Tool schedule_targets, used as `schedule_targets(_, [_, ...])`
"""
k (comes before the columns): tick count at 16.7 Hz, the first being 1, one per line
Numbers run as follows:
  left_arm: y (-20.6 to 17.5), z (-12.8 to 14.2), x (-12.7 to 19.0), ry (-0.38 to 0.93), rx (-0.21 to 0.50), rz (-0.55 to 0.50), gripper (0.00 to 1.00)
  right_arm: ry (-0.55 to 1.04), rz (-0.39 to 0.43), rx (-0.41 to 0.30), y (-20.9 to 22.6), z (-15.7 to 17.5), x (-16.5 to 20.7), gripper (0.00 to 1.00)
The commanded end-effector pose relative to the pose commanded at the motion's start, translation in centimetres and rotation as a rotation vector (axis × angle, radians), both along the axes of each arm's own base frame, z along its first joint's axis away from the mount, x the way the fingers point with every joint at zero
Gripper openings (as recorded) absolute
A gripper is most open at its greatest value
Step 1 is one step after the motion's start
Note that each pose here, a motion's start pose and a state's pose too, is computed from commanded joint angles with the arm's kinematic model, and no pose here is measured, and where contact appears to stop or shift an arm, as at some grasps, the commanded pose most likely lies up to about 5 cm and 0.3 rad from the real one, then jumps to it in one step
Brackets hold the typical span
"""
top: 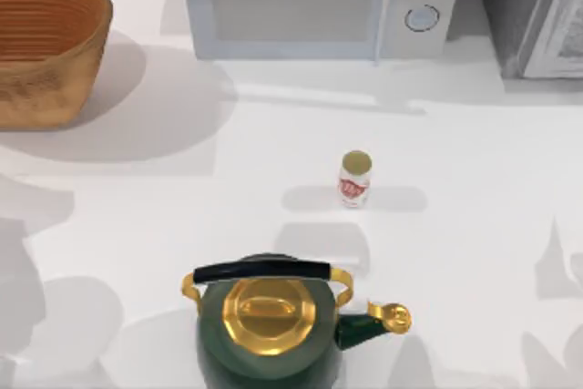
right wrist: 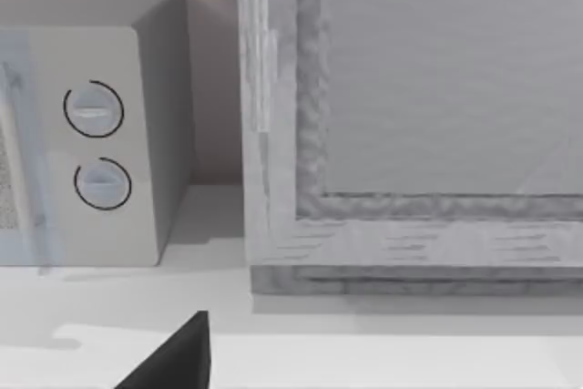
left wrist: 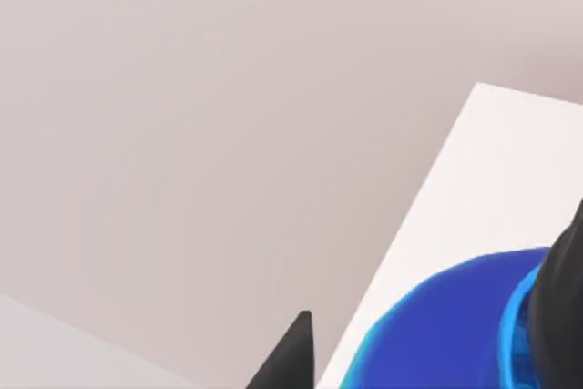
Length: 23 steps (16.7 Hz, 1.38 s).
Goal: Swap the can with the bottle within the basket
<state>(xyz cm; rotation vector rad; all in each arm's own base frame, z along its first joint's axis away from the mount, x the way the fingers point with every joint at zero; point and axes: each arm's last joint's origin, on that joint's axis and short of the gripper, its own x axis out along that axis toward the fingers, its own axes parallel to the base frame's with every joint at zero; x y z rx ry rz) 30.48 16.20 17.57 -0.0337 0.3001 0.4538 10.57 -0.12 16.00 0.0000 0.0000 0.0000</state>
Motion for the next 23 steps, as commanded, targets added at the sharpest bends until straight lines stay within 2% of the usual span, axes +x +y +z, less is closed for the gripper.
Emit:
schedule_targets(2, [-0.8,3.5,1.7,-0.006,-0.007,-0.06,0.0,0.0,0.0,0.0,0.0,0.0,0.0,1.0])
schedule_targets(6, [-5.0,9.5,4.4,-0.003,-0.031,-0.254,0.0,0.0,0.0,0.0,0.0,0.0,0.0,1.0])
schedule_targets(10, [-9.2,13.0,5.6,0.012,-0.055,-0.427,0.0,0.0,0.0,0.0,0.0,0.0,0.0,1.0])
schedule_targets(12, [-10.0,13.6,5.7,0.016,-0.059,-0.461,0.0,0.0,0.0,0.0,0.0,0.0,0.0,1.0])
schedule_targets(19, [-9.9,13.2,6.7,0.001,-0.054,-0.455,0.0,0.0,0.0,0.0,0.0,0.0,0.0,1.0])
schedule_targets(23, [-10.1,9.9,9.6,0.022,-0.063,-0.463,0.0,0.0,0.0,0.0,0.0,0.0,0.0,1.0])
